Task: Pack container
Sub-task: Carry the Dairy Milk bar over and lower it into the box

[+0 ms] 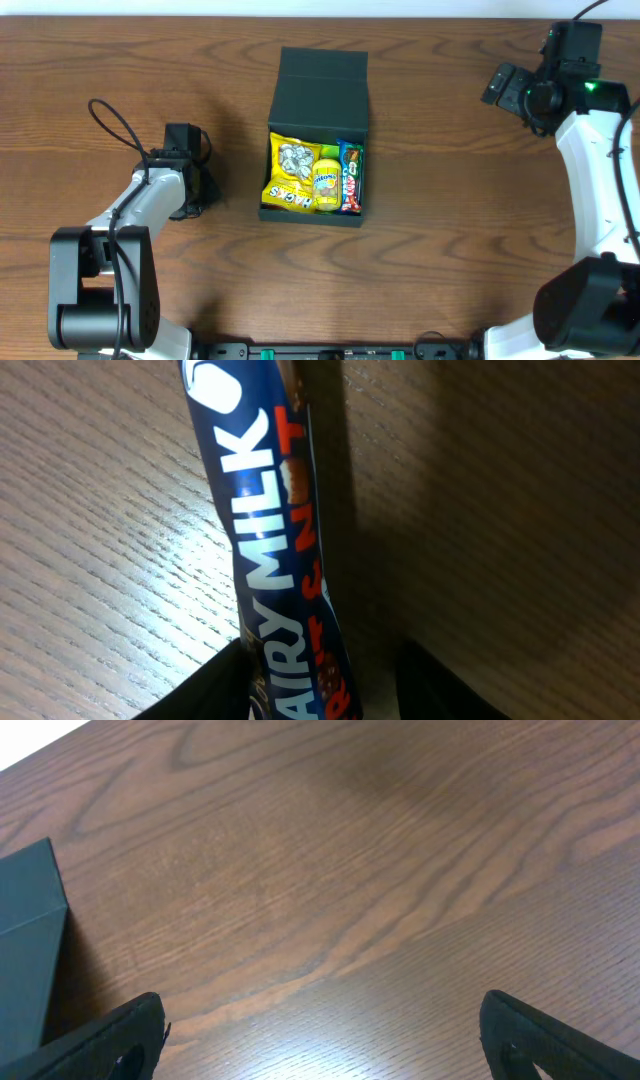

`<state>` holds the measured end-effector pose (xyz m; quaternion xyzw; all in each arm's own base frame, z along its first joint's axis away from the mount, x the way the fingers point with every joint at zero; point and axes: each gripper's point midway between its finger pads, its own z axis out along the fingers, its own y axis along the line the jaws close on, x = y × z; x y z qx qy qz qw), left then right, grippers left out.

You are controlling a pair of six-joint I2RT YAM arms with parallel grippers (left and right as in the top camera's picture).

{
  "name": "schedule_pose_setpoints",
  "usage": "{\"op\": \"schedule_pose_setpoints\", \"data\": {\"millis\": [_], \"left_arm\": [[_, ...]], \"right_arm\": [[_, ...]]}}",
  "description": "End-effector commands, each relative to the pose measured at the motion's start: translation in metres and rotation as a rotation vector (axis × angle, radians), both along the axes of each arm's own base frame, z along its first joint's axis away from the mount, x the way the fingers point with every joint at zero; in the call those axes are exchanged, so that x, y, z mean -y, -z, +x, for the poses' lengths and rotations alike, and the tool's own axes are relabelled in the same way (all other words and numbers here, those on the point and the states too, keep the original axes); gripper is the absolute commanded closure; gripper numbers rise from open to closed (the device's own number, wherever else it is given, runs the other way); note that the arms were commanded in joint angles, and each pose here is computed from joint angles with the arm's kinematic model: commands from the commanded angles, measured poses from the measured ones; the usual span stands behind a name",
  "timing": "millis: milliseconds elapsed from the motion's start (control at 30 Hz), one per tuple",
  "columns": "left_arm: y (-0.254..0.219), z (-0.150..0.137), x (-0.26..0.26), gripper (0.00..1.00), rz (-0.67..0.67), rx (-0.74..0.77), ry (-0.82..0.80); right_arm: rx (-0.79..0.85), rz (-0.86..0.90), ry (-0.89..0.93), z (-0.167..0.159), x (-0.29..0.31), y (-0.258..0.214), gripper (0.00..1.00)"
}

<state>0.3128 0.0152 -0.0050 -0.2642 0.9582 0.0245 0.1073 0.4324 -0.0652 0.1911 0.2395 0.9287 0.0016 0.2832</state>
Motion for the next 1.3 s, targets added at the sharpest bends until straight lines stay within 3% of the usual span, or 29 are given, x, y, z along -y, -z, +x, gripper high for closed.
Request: {"op": "schedule_pose_setpoints", "data": {"millis": [0,233,333,433,633,900,1067,1267], "left_arm": [[0.013,-0.009,-0.001,0.57,0.002,-0.051,0.006],[0.003,0.0,-0.001,0.87,-0.001,-0.039,0.007],[-0.016,0.016,-0.001,0.94,0.007,-0.018,0.024],[-0.042,0.041,0.001,0.94,0.031,0.026,0.147],[-0.102,0.083,0.032,0.94,0.173,0.086,0.727],[-0.145,0.104,0.128,0.94,0.546,0.151,1.812],[-0.149,0.099,0.171,0.94,0.628,0.215,2.061],[-0.152,0.092,0.203,0.94,0.604,0.314,2.17]], "right_arm": [[0.014,-0.011,0.0,0.002,0.004,-0.006,0.01],[0.015,-0.012,0.0,0.002,0.004,-0.007,0.01],[0.02,-0.012,0.0,0.003,0.004,-0.007,0.01],[0.025,-0.013,0.0,0.004,0.004,-0.008,0.01],[0.032,-0.014,0.001,0.005,0.005,-0.009,0.01],[0.037,-0.015,0.0,0.006,0.005,-0.01,0.01],[0.039,-0.015,0.0,0.007,0.005,-0.01,0.01],[0.038,-0.015,0.0,0.007,0.005,-0.01,0.01]]}}
